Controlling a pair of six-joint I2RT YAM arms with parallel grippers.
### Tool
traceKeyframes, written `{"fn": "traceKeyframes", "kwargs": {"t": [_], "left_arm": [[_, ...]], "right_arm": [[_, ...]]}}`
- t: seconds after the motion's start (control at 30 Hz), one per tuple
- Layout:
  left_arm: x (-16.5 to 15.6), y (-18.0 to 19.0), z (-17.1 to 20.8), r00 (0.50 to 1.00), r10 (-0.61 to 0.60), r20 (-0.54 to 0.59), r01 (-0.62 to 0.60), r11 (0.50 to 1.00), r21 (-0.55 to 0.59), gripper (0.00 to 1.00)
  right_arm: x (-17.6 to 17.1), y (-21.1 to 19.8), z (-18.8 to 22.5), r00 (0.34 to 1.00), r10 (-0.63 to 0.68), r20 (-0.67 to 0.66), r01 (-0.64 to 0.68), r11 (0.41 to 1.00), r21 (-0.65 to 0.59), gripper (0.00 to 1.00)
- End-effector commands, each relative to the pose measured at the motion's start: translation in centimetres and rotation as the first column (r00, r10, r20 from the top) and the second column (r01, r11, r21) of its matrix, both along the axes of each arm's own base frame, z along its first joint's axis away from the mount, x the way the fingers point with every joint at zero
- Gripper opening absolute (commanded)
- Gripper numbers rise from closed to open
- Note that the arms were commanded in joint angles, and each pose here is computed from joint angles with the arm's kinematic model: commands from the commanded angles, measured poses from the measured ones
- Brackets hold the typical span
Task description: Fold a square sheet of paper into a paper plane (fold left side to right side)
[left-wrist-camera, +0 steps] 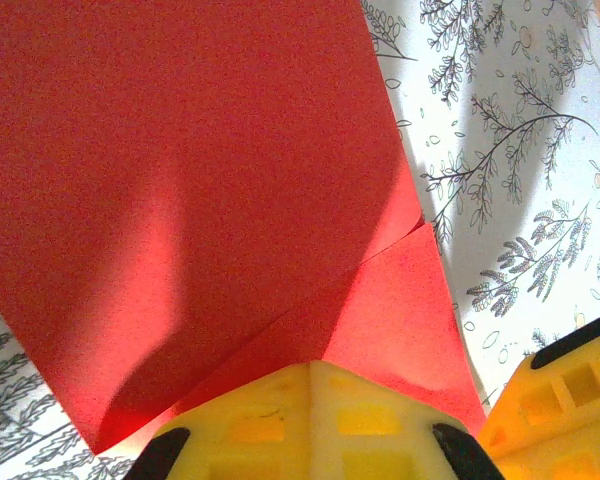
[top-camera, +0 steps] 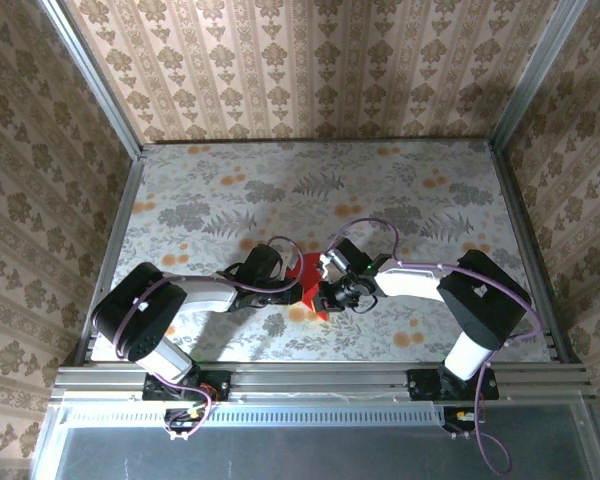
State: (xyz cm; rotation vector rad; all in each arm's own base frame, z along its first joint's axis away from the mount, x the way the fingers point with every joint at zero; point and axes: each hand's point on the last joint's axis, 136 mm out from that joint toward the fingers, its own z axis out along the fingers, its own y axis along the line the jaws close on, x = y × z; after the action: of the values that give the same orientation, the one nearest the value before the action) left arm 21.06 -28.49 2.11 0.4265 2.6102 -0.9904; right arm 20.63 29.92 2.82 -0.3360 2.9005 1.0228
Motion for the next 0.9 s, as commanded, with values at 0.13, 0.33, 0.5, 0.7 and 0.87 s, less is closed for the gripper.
{"fn": "traceKeyframes", "kwargs": {"t": [0.13,0.33,0.5,0.7,0.87], "left_arm": [[-0.8,0.9,-1.3,1.0,-0.004,-0.014,0.005,0.999,0.052,0.0],[-0.8,1.0,-1.4,1.0,0.003,-0.018,-0.002,0.998,0.056,0.0],[-0.7,1.0,-1.4,1.0,0.008,-0.021,-0.007,0.998,0.059,0.0],[-0.7,1.2,-1.5,1.0,0.012,-0.023,-0.01,0.998,0.065,0.0],[-0.7,1.2,-1.5,0.999,0.017,-0.027,-0.015,0.998,0.066,0.0]], "right_arm": [[1.2,2.0,-0.2,1.0,0.006,-0.006,-0.006,0.999,0.036,0.0],[1.7,2.7,-0.4,1.0,0.015,-0.008,-0.015,0.999,0.046,0.0],[1.4,2.3,-1.5,1.0,0.015,-0.027,-0.014,1.0,0.015,0.0],[0.2,0.9,-3.1,0.998,0.004,-0.067,-0.006,1.0,-0.027,0.0],[-1.2,-0.4,-3.1,0.997,-0.004,-0.083,0.001,0.999,-0.041,0.0]]}}
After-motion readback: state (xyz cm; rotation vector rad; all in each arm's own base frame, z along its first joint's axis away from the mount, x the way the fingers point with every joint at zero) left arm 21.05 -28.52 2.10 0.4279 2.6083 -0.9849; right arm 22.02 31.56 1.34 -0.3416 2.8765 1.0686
